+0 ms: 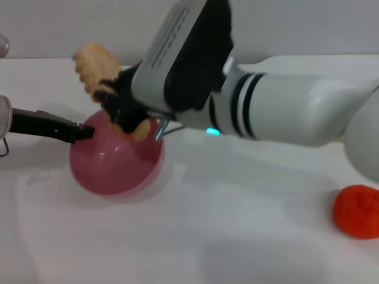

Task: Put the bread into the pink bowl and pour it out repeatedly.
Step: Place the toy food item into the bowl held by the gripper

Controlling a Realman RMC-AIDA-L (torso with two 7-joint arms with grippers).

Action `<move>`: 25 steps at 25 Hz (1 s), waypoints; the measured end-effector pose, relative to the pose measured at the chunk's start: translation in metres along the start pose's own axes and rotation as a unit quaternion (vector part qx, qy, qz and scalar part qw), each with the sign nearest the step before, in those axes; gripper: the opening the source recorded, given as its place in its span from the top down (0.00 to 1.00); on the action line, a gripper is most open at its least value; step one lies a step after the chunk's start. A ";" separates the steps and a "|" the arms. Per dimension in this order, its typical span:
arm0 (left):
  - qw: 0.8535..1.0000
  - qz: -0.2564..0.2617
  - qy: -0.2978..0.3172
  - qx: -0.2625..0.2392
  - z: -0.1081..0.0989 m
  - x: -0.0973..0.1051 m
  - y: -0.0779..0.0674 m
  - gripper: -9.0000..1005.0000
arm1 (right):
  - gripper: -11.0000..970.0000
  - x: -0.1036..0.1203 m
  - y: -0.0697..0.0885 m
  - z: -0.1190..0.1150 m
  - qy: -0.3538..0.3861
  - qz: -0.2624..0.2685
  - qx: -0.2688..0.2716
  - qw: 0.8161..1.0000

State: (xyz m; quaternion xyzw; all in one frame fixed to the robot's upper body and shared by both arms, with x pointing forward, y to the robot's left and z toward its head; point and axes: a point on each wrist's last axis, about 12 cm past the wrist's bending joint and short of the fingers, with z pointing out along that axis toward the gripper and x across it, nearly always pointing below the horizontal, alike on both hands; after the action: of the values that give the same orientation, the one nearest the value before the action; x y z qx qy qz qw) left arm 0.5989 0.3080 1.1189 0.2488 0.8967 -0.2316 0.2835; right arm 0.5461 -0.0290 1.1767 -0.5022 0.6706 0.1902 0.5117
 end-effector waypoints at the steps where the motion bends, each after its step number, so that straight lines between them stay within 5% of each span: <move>1: 1.000 0.003 0.001 0.003 0.002 -0.002 -0.002 0.95 | 0.87 0.002 0.003 0.002 0.002 -0.003 -0.004 1.000; 10: 1.000 0.008 0.011 0.003 0.006 -0.003 -0.005 0.95 | 0.88 0.007 0.022 0.008 0.018 -0.045 -0.035 0.998; 25: 1.000 0.000 0.013 0.003 0.004 -0.002 -0.004 0.95 | 0.48 0.012 0.010 -0.003 -0.021 -0.040 0.019 0.999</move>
State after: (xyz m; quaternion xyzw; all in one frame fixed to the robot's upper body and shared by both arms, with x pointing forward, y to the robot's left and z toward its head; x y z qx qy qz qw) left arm 0.5999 0.3013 1.1184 0.2526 0.8995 -0.2312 0.2713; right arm 0.5361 -0.0323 1.1643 -0.5146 0.6428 0.1676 0.5421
